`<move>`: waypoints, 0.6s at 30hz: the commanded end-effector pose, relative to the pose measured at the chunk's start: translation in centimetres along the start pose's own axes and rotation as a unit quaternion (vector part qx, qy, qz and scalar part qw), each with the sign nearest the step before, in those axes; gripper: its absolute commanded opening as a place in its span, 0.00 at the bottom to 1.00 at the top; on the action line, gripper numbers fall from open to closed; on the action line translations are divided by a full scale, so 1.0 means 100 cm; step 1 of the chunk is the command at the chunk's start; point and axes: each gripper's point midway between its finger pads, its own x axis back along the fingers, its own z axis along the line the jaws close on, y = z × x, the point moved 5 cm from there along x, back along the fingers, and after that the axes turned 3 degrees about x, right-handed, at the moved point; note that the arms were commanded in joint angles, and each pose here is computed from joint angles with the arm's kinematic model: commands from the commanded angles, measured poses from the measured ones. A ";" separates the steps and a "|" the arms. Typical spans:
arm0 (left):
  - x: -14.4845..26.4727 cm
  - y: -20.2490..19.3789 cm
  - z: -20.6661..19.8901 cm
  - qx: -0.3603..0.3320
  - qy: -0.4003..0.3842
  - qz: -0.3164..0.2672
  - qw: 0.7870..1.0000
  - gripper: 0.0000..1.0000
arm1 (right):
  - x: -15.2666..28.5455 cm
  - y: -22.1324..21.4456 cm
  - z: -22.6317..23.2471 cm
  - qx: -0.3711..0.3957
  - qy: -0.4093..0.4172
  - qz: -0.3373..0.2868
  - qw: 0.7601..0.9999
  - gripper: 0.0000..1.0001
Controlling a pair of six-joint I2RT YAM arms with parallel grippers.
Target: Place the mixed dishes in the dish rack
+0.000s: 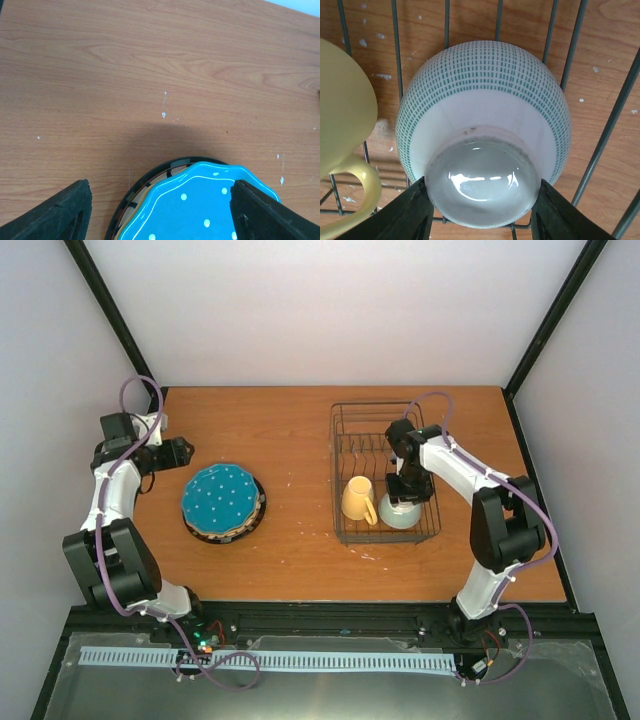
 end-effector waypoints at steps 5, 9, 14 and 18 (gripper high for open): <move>0.006 0.004 -0.004 -0.026 -0.007 0.014 1.000 0.77 | -0.013 0.016 0.002 0.001 0.018 0.011 1.000 0.58; 0.004 -0.001 0.001 -0.017 0.009 0.029 0.999 0.77 | -0.013 0.020 0.002 0.013 0.016 0.021 1.000 0.70; 0.004 -0.013 0.006 -0.005 0.023 0.044 0.999 0.75 | 0.003 0.027 -0.003 0.011 0.009 0.009 1.000 0.72; 0.010 -0.016 0.005 -0.007 0.027 0.049 0.998 0.65 | 0.042 0.042 -0.009 -0.004 0.017 -0.046 0.999 0.72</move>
